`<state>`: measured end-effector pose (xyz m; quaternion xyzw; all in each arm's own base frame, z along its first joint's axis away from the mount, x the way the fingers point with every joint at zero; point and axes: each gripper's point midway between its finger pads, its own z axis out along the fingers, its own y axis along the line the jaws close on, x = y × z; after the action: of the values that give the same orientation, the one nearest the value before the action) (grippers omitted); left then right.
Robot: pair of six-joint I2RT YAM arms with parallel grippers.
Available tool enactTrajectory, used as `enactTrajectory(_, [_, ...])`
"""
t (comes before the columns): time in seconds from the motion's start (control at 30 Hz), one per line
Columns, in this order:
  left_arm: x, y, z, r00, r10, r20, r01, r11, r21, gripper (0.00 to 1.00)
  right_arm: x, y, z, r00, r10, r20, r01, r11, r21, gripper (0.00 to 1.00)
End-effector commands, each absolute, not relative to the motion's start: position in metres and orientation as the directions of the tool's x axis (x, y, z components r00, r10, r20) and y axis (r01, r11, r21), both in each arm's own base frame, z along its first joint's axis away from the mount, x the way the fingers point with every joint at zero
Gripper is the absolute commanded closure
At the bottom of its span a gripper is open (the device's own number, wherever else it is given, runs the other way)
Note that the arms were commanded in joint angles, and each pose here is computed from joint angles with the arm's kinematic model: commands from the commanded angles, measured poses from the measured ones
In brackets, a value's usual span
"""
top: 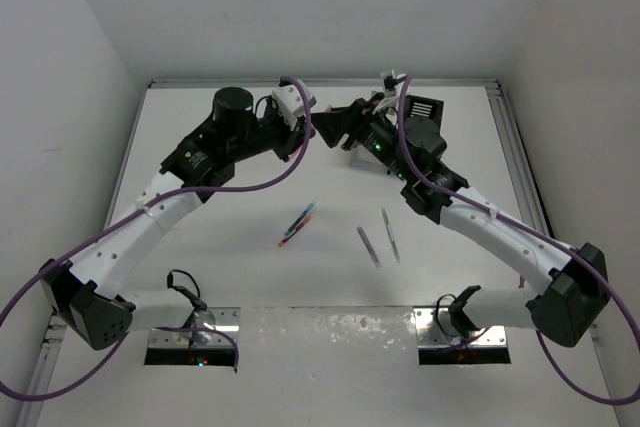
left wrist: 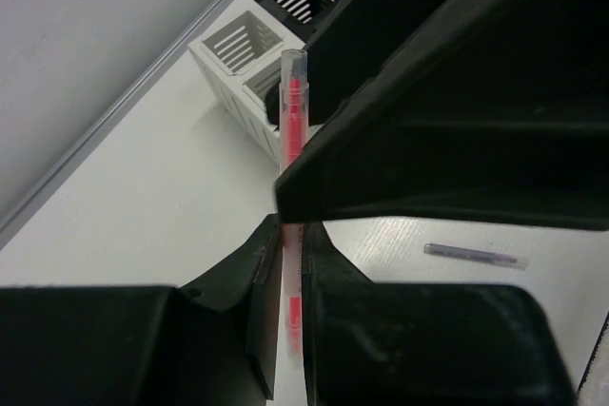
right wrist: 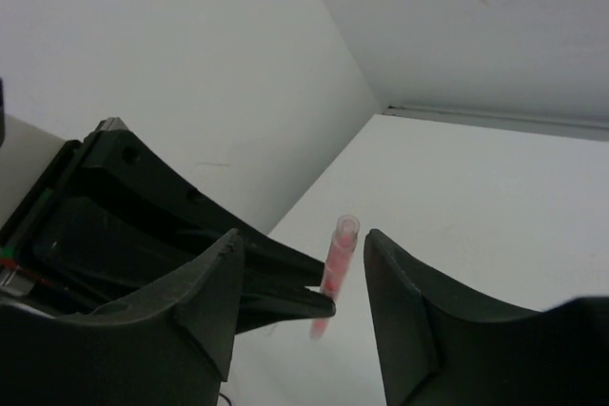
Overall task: Sort the stationery into containers
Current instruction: Place the pen in the storage box.
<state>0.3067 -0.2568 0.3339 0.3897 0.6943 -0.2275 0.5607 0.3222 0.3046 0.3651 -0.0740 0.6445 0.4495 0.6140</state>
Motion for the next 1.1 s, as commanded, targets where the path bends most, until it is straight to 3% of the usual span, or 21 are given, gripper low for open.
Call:
enactTrajectory(0.0, [0.301, -0.268, 0.351, -0.023, 0.234, -0.972, 0.814, 0.568, 0.118, 1.00, 0.319, 0.314, 0.387, -0.223, 0.530, -0.818, -0.684, 0.513, 0.518, 0.48])
enactTrajectory(0.1, [0.297, -0.269, 0.354, -0.016, 0.229, -0.973, 0.819, 0.562, 0.118, 1.00, 0.322, 0.316, 0.382, -0.235, 0.530, -0.815, -0.673, 0.516, 0.530, 0.55])
enactTrajectory(0.23, [0.299, -0.269, 0.356, -0.026, 0.212, -0.977, 0.810, 0.577, 0.104, 1.00, 0.322, 0.321, 0.379, -0.243, 0.524, -0.816, -0.679, 0.509, 0.529, 0.86])
enactTrajectory(0.3, [0.300, -0.269, 0.357, -0.036, 0.199, -0.979, 0.801, 0.592, 0.091, 1.00, 0.321, 0.323, 0.379, -0.245, 0.521, -0.818, -0.684, 0.505, 0.526, 0.97])
enactTrajectory(0.4, [0.302, -0.269, 0.358, -0.046, 0.181, -0.982, 0.793, 0.605, 0.075, 1.00, 0.322, 0.325, 0.375, -0.236, 0.496, -0.836, -0.688, 0.522, 0.504, 1.00])
enactTrajectory(0.47, [0.305, -0.267, 0.358, -0.051, 0.175, -0.983, 0.778, 0.624, 0.071, 0.69, 0.324, 0.325, 0.373, -0.229, 0.478, -0.848, -0.685, 0.540, 0.489, 1.00])
enactTrajectory(0.5, [0.307, -0.266, 0.356, -0.055, 0.177, -0.983, 0.772, 0.632, 0.070, 0.48, 0.329, 0.322, 0.371, -0.210, 0.469, -0.858, -0.672, 0.568, 0.475, 1.00])
enactTrajectory(0.53, [0.307, -0.263, 0.353, -0.057, 0.181, -0.982, 0.764, 0.641, 0.073, 0.16, 0.333, 0.318, 0.369, -0.172, 0.429, -0.887, -0.666, 0.613, 0.425, 1.00])
enactTrajectory(0.57, [0.310, -0.259, 0.353, -0.061, 0.179, -0.982, 0.744, 0.664, 0.075, 0.02, 0.338, 0.314, 0.368, -0.145, 0.403, -0.903, -0.654, 0.646, 0.394, 1.00])
enactTrajectory(0.7, [0.320, -0.234, 0.342, -0.089, 0.172, -0.981, 0.663, 0.745, 0.071, 0.00, 0.388, 0.267, 0.385, 0.000, 0.249, -0.969, -0.508, 0.835, 0.214, 1.00])
enactTrajectory(0.8, [0.324, -0.212, 0.325, -0.127, 0.178, -0.976, 0.596, 0.800, 0.068, 0.00, 0.440, 0.206, 0.377, 0.017, 0.082, -0.996, -0.299, 0.951, 0.073, 1.00])
enactTrajectory(1.07, [0.322, -0.162, 0.259, -0.231, 0.230, -0.945, 0.452, 0.886, 0.106, 0.00, 0.516, 0.091, 0.325, -0.081, -0.054, -0.995, 0.043, 0.997, -0.058, 1.00])
